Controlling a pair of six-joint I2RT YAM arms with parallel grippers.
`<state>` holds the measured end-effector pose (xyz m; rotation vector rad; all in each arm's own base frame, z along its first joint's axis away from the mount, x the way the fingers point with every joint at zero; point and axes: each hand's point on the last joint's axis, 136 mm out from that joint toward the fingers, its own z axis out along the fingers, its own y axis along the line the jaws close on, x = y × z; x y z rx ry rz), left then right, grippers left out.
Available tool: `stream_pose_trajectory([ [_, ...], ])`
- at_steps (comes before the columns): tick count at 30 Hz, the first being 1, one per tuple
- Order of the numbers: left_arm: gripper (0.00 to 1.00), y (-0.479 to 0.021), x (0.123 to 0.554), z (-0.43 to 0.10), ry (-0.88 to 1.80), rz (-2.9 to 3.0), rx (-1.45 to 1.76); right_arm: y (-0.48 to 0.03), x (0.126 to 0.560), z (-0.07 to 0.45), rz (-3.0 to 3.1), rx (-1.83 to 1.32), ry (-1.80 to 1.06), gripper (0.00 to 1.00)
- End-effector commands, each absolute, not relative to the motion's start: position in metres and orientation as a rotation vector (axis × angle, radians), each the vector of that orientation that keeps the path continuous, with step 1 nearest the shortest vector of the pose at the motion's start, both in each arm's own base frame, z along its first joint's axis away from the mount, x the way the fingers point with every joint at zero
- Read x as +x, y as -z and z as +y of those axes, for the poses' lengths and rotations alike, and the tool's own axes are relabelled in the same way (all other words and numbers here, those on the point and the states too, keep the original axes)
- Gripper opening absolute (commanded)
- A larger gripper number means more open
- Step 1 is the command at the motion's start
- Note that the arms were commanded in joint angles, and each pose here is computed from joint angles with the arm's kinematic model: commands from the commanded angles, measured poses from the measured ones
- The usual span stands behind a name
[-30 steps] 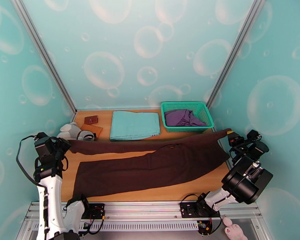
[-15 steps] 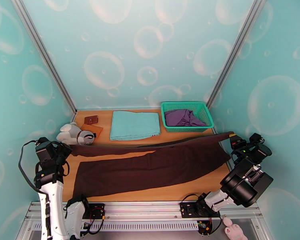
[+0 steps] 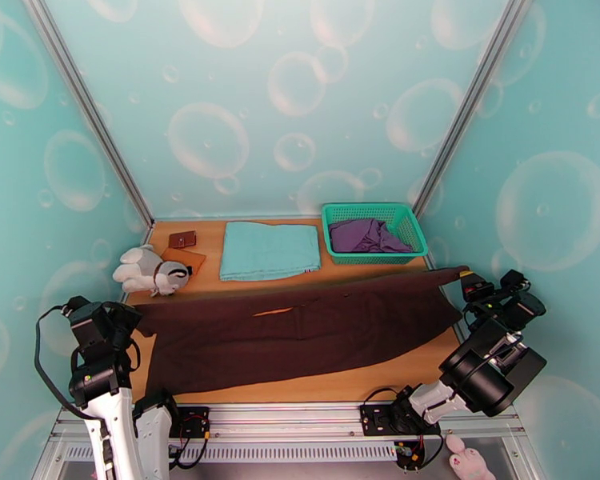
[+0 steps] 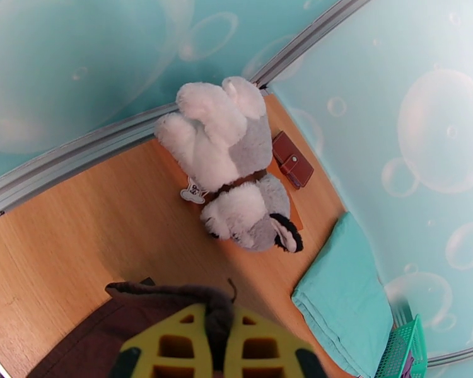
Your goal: Fold and stack the trousers
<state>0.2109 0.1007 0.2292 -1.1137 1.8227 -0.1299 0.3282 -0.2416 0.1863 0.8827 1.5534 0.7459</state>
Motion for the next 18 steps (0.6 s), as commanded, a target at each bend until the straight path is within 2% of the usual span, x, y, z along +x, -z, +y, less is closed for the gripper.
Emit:
stream_pose_trajectory([
  [1, 0.00, -0.239, 0.196, 0.114, 0.039, 1.762, -1.167, -0.160, 0.308, -0.284, 1.473, 1.131, -0.658, 0.00],
  [5, 0.00, -0.239, 0.190, 0.116, 0.019, 1.758, -1.194, -0.157, 0.304, -0.287, 1.465, 1.154, -0.647, 0.00],
  [13, 0.00, -0.217, 0.188, 0.083, 0.249, 1.804, -1.239, -0.153, 0.302, -0.288, 1.451, 1.171, -0.665, 0.03],
  [18, 0.00, -0.204, 0.179, 0.080, 0.242, 1.807, -1.260, -0.156, 0.293, -0.289, 1.405, 1.178, -0.672, 0.05],
])
